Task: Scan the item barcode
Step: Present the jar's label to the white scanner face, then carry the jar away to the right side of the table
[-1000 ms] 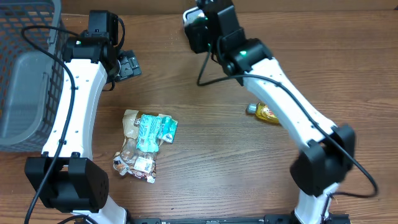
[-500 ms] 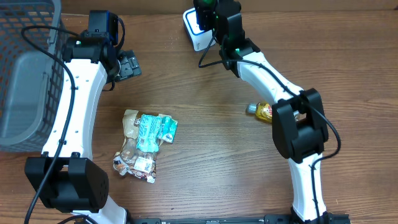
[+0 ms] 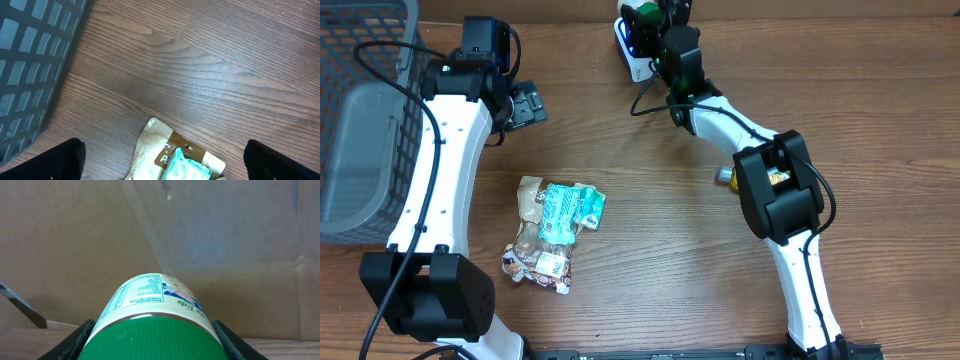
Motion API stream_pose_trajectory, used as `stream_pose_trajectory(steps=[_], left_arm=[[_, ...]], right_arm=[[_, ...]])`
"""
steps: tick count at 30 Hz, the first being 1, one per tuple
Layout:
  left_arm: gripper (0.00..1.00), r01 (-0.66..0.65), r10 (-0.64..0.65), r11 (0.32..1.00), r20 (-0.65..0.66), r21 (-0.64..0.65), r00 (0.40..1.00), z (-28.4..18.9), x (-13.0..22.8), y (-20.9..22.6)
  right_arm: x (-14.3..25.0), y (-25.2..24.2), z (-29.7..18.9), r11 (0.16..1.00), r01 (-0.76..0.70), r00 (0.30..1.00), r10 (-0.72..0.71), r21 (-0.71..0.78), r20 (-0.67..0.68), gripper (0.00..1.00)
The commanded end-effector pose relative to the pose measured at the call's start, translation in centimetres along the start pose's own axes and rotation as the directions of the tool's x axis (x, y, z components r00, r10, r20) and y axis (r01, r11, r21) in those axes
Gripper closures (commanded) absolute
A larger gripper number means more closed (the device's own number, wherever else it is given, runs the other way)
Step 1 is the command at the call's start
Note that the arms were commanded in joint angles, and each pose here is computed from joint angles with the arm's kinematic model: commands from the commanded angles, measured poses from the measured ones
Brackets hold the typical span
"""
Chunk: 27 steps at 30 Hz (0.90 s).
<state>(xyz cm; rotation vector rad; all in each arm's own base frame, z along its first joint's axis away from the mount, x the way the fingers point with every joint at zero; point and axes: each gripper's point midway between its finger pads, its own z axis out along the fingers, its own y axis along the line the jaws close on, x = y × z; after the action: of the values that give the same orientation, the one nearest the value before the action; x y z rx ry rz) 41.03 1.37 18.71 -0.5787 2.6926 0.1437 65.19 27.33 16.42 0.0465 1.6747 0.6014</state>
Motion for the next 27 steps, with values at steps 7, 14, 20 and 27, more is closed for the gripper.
stream_pose_trajectory(steps=[7,14,20,27], left_arm=[[0.00,-0.010,0.009,1.000,0.017,0.012,1.000,-0.7,-0.3,0.0],[0.00,-0.010,0.009,1.000,0.017,0.012,1.000,-0.7,-0.3,0.0],[0.00,-0.010,0.009,1.000,0.017,0.012,1.000,-0.7,-0.3,0.0],[0.00,-0.010,0.009,1.000,0.017,0.012,1.000,-0.7,-0.3,0.0]], right_arm=[[0.3,-0.3,0.5,0.999,-0.047,0.997,0.048,-0.018,0.058,0.96],[-1.8,-0.1,0.3,0.998,-0.048,0.990,0.053,-0.043,0.132,0.96],[-8.5,3.2,-1.3,0.991,-0.034,0.961,0.067,-0.129,0.268,0.96],[-16.0,6.2,-4.6,0.994,-0.027,0.971,0.051,-0.105,0.234,0.96]])
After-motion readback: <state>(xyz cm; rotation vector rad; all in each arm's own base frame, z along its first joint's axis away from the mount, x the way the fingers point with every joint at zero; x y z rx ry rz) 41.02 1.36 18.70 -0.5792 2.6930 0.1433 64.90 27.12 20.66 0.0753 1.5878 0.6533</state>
